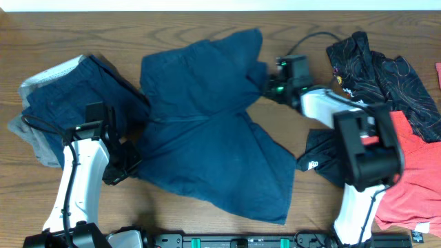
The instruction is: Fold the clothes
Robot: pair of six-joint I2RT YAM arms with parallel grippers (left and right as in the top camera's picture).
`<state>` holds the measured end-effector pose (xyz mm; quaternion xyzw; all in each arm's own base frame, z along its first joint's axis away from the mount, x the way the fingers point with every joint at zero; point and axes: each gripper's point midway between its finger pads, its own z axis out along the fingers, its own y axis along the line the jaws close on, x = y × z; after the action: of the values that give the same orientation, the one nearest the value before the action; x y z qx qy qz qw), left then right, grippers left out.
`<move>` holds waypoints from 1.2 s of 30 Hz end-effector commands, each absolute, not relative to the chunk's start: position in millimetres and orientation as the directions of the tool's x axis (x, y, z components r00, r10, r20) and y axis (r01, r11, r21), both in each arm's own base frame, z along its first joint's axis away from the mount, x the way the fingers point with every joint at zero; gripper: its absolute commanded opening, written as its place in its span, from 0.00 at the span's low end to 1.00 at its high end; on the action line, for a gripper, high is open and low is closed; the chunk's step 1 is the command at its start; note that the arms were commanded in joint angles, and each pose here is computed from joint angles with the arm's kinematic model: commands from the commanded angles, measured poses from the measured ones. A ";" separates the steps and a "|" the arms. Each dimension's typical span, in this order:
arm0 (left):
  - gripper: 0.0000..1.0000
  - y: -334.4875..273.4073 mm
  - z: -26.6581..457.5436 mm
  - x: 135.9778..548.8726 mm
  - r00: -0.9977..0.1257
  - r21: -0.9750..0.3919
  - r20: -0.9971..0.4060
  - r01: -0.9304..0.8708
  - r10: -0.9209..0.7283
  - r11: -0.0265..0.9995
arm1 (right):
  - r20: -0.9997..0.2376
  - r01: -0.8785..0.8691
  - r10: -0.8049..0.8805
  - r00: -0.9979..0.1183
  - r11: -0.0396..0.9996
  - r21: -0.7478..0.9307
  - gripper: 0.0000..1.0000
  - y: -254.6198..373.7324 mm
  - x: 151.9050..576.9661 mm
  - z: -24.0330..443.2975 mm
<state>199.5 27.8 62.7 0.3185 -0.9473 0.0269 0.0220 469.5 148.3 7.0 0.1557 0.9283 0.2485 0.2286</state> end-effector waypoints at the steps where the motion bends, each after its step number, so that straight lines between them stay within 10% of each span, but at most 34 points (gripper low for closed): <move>1: 0.06 27.6 68.5 204.7 -0.794 -0.059 0.046 -0.607 -0.606 0.792 | -0.458 0.246 0.439 -0.773 0.873 0.422 0.01 84.9 476.5 45.7; 6: 0.06 26.6 68.6 205.1 -0.794 -0.065 0.048 -0.607 -0.605 0.792 | -0.341 0.267 0.370 -0.864 0.912 0.313 0.70 68.3 427.6 43.6; 24: 0.06 20.4 69.5 217.1 -0.797 -0.128 0.031 -0.601 -0.603 0.789 | 0.104 0.073 0.054 -0.993 0.981 0.182 0.70 99.9 241.3 97.2; 36: 0.06 20.3 69.6 217.2 -0.797 -0.129 0.031 -0.601 -0.603 0.789 | 0.135 0.129 0.119 -0.984 0.989 0.067 0.64 106.6 201.2 22.4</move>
<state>211.4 18.6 63.8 0.3178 -0.9461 0.0627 0.0065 210.0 114.8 38.0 0.0357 0.9959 0.0588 -0.0581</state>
